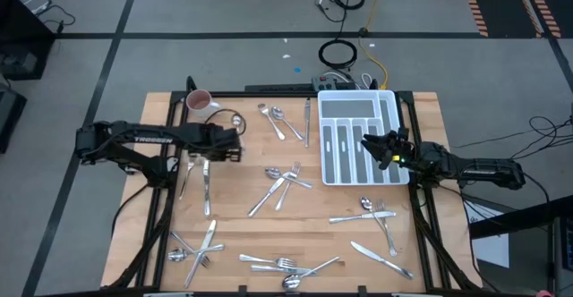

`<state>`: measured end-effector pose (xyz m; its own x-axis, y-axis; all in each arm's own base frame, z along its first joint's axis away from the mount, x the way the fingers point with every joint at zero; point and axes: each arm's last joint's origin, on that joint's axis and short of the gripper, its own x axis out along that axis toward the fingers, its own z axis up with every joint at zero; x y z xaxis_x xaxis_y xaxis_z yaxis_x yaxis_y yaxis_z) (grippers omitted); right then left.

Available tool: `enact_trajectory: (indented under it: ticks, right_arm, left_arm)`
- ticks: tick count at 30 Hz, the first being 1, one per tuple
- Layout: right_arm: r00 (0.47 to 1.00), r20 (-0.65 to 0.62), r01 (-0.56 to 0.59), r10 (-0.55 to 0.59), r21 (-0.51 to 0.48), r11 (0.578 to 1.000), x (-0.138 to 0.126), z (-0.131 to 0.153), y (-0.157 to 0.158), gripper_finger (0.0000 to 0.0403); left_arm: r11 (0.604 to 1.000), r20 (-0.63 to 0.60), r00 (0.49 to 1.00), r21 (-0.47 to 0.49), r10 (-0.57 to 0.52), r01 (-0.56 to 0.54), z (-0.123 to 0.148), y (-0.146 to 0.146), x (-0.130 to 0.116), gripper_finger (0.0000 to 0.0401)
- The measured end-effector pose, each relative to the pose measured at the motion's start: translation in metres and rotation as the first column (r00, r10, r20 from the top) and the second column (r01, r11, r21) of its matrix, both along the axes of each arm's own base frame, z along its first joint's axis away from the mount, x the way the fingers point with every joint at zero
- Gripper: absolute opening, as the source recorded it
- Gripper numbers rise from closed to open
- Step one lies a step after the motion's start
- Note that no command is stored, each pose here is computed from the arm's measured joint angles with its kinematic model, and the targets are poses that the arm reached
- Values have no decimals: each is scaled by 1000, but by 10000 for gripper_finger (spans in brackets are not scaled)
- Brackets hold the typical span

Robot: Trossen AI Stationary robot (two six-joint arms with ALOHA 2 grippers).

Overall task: Sort silverware
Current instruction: Put the silver spoon into the silverware tray

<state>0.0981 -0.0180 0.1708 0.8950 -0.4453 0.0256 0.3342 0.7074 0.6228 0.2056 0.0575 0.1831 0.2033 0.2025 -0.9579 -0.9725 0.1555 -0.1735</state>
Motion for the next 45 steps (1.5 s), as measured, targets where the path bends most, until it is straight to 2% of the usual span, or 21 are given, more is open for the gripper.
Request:
enact_trajectory:
  ticks: [2, 3, 4, 6, 8, 10, 12, 16, 19, 25, 30, 35, 41, 45]
  right_arm:
    - [1000, 0, 0, 0, 0, 1000, 0, 0, 0, 215]
    - [1000, 0, 0, 0, 0, 1000, 0, 0, 0, 215]
    - [1000, 0, 0, 0, 0, 1000, 0, 0, 0, 215]
    - [1000, 0, 0, 0, 0, 1000, 0, 0, 0, 215]
    - [1000, 0, 0, 0, 0, 1000, 0, 0, 0, 215]
    - [1000, -1, 0, 0, -1, 1000, 0, 0, 0, 215]
    - [1000, -1, 0, 0, -2, 1000, 0, 0, 0, 215]
    - [1000, -4, 0, 0, -9, 1000, 0, 0, 0, 215]
    - [1000, -7, 1, -1, -14, 1000, 0, 0, 0, 215]
    - [1000, -8, 0, -1, -17, 1000, 0, 0, 0, 215]
    - [1000, -8, 1, -1, -17, 1000, 0, 0, 0, 215]
    - [1000, -7, 0, -1, -17, 1000, 0, 0, 0, 215]
    - [1000, -8, 1, -1, -17, 1000, 0, 0, 0, 215]
    - [1000, -7, 2, -2, -17, 1000, 0, 0, 0, 215]
  left_arm:
    - [999, 190, 982, 32, -24, 18, 10, 2, 16, 3]
    - [998, 299, 954, 57, -38, 22, 16, 4, 24, 3]
    - [996, 409, 911, 83, -53, 20, 24, 6, 33, 3]
    - [989, 600, 795, 145, -86, -3, 41, 10, 48, 2]
    - [979, 732, 671, 198, -122, -38, 55, 16, 59, 2]
    - [973, 805, 572, 225, -156, -51, 62, 22, 67, 2]
    - [971, 845, 506, 232, -172, -58, 63, 28, 74, 2]
    - [978, 905, 389, 205, -172, -46, 55, 36, 90, 2]
    - [985, 934, 324, 168, -149, -31, 39, 40, 104, 2]
    - [995, 950, 296, 94, -99, 30, 6, 48, 137, 2]
    - [994, 946, 311, 65, -90, 90, -7, 55, 164, 2]
    - [996, 949, 310, 23, -48, 85, -16, 61, 182, 2]
    - [996, 945, 326, 7, -36, 90, -30, 63, 200, 2]
    - [996, 928, 371, -10, -23, 88, -40, 64, 209, 2]
